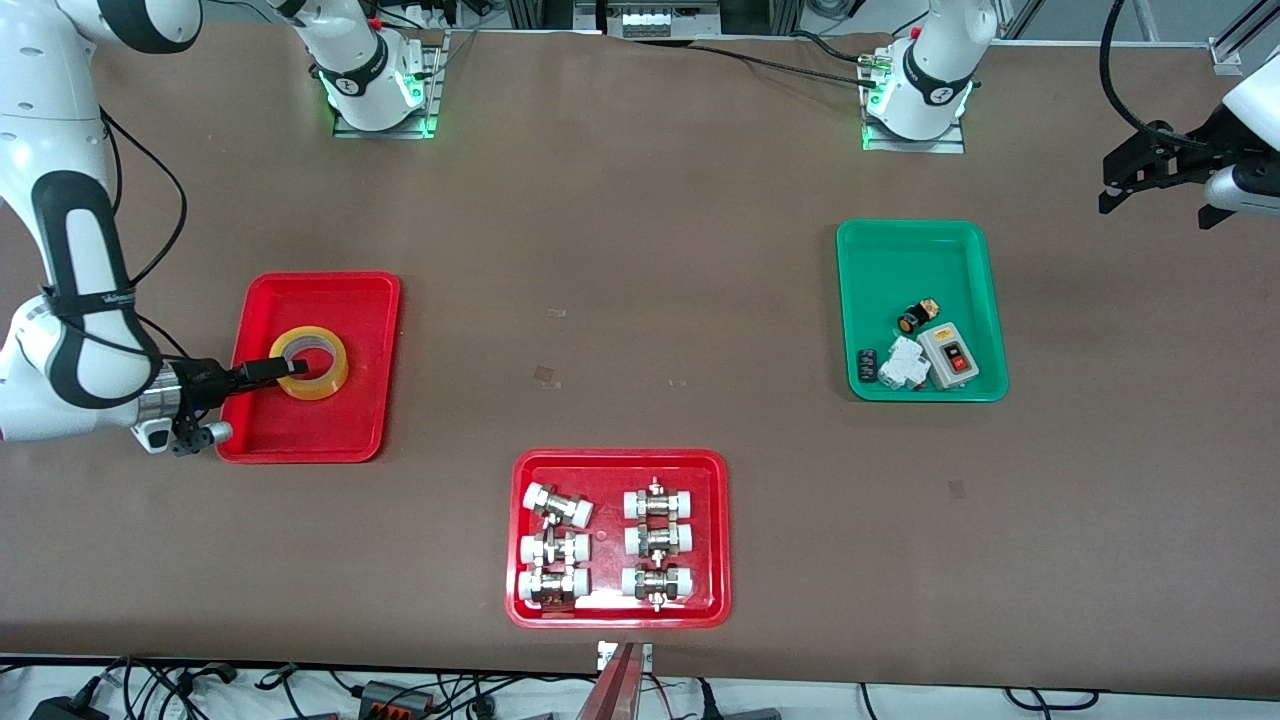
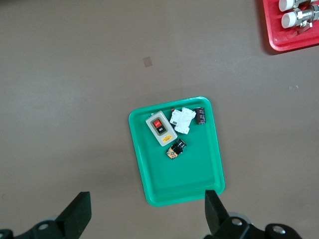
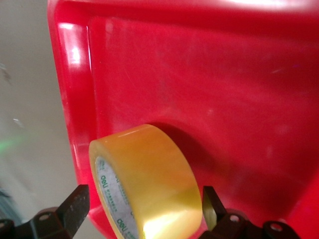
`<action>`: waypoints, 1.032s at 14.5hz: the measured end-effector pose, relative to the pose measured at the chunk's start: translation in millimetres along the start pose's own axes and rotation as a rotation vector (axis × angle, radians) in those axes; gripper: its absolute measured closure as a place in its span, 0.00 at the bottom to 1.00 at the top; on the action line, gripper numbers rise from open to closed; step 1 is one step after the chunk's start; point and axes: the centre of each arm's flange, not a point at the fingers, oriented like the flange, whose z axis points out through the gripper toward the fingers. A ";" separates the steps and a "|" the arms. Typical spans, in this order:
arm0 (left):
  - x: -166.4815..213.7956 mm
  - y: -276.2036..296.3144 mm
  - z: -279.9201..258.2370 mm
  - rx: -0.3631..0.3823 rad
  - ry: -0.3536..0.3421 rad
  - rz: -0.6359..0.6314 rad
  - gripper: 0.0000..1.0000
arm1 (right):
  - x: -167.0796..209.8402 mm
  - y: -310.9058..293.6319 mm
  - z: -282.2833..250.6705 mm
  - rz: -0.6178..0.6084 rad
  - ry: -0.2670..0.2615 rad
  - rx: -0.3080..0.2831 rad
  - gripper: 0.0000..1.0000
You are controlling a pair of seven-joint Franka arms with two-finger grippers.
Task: Left arm passes tape to right arm into tray
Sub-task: 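Open the right gripper and draw it back from the tape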
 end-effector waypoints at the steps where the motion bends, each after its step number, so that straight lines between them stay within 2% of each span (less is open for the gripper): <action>1: 0.0 -0.6 0.1 0.000 0.000 -0.001 0.00 | 1.3 -10.1 -10.3 -0.002 -0.008 -0.053 0.00; 6: 0.5 -4.8 2.1 -0.001 -0.004 -0.006 0.00 | -11.8 -77.0 -83.0 0.221 -0.009 -0.267 0.00; 8: 0.5 -6.1 2.4 -0.001 -0.004 -0.006 0.00 | -18.4 -119.4 -117.6 0.274 0.031 -0.370 0.00; 10: 0.5 -6.2 2.5 -0.001 -0.005 -0.005 0.00 | -28.3 -165.2 -154.4 0.262 0.096 -0.451 0.00; 13: 0.6 -6.3 2.6 -0.001 -0.005 -0.005 0.00 | -54.4 -219.7 -212.2 0.220 0.195 -0.491 0.00; 15: 0.6 -6.3 2.6 -0.001 -0.005 -0.004 0.00 | -73.0 -243.1 -241.1 0.216 0.207 -0.494 0.00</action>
